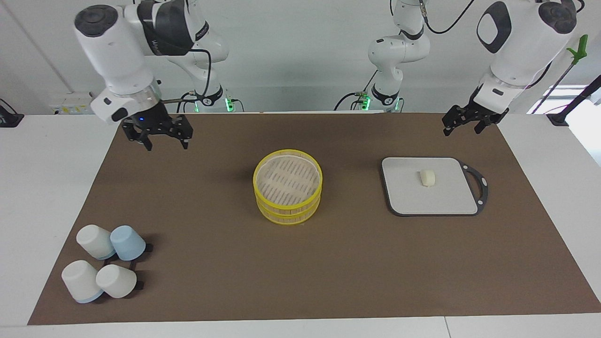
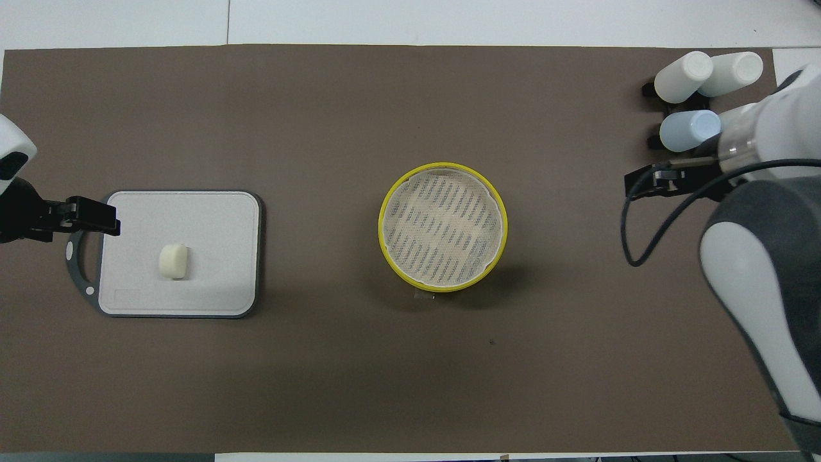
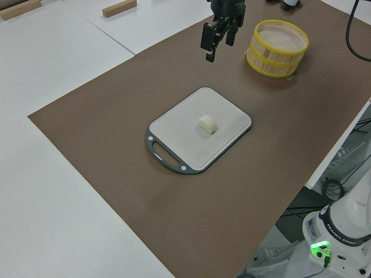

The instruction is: Place bun in steamer

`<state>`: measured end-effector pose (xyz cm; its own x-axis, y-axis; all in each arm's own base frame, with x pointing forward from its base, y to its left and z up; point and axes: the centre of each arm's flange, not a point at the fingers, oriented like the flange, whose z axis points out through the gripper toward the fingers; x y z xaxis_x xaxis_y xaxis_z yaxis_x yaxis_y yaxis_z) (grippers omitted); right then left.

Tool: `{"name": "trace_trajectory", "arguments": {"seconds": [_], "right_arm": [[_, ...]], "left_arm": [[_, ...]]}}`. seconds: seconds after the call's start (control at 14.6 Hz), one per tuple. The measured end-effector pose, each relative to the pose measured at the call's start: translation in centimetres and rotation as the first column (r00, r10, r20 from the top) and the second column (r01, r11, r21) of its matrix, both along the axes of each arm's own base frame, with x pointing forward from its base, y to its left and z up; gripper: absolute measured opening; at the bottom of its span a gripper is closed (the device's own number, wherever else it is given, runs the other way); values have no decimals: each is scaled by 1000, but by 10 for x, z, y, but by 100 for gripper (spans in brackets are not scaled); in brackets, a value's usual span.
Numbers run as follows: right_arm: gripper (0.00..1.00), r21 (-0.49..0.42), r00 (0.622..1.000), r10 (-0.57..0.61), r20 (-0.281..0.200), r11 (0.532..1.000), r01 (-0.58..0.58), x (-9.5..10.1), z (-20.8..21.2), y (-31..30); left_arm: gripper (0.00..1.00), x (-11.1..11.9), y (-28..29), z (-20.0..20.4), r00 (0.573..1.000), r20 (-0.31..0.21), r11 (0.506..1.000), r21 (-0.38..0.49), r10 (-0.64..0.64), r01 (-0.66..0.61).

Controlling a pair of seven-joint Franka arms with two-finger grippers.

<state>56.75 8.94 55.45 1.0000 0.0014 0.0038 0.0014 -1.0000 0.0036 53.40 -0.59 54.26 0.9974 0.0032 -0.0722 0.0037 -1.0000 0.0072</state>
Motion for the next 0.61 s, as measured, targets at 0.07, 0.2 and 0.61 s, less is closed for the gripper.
{"name": "trace_trajectory", "arguments": {"seconds": [0.07, 0.2, 0.61], "right_arm": [[99, 1, 1000, -2, 3, 1000, 2, 1, -12, 23], [97, 4, 1000, 1, 5, 1000, -1, 5, -38, 55], [93, 14, 1000, -17, 14, 1000, 17, -4, -117, 121]], "left_arm": [[100, -1, 2, -19, 1000, 1, 1000, 0, -4, 4], [100, -4, 7, -54, 1000, 0, 1000, 0, 3, -3], [100, -17, 15, -153, 1000, 16, 1000, -4, -14, 14]]}}
